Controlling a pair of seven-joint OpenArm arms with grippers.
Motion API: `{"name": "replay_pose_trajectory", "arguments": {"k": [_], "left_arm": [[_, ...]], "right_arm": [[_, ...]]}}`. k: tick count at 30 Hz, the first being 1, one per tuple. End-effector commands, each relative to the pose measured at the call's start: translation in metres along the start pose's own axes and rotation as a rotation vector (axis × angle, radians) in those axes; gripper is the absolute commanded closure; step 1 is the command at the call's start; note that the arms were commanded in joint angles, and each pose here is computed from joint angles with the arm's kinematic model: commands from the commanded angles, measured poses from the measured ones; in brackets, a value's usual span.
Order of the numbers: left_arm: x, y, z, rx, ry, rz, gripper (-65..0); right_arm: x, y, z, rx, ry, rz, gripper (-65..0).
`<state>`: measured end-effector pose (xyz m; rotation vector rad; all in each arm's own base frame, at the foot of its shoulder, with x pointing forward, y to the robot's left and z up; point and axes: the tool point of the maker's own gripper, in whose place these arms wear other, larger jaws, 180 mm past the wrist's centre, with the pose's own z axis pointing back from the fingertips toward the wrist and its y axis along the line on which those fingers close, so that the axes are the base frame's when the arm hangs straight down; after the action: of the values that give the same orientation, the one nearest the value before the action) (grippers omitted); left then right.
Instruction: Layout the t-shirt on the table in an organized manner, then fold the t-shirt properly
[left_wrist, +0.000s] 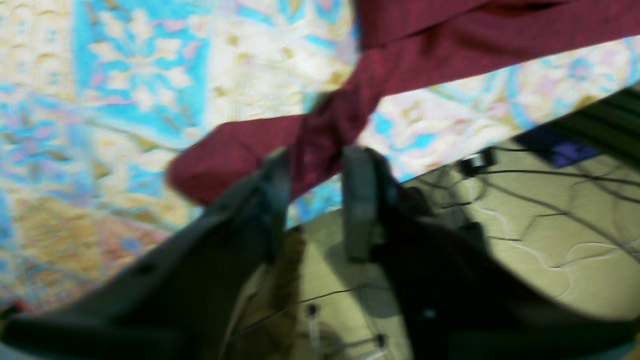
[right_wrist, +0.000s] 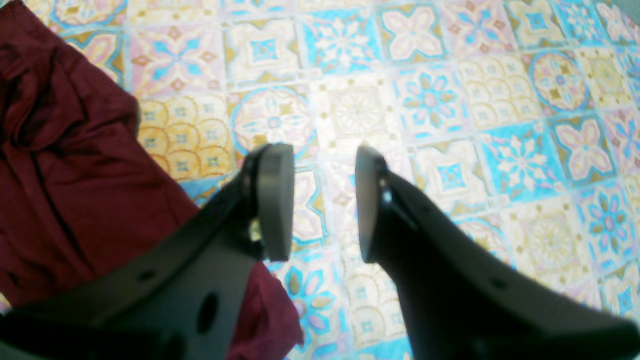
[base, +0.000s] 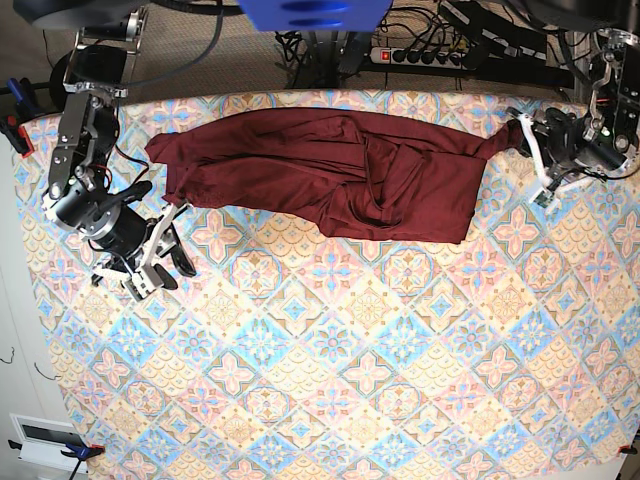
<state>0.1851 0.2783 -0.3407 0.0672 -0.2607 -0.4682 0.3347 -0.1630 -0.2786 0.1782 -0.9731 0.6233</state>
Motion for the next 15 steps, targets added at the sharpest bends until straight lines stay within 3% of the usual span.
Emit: {"name": "replay_pose_trajectory", "arguments": {"k": [1,6,12,15], "left_arm": [[-0.004,0.01,0.004,0.041,0.017,-0.017,-24.9],[-0.021,0.034,0.002,0.14,0.092,-0.044,-30.3],[-0.041,0.031,-0.009,0.117,0.196,-0.112,-31.5],[-0.048,0.034,-0.012,0.118,0.223,-0.112,-38.0]], "right_arm": [[0.017,-0.006,0.005,-0.012,-0.052,0.021,-19.6],[0.017,-0.005,0.005,-0.011,-0.052,0.022,-19.6],[0.017,-0.005,0.004,-0.01,-0.051,0.023,-19.6],[0.017,-0.005,0.004,-0.01,-0.051,0.023,-19.6]]}}
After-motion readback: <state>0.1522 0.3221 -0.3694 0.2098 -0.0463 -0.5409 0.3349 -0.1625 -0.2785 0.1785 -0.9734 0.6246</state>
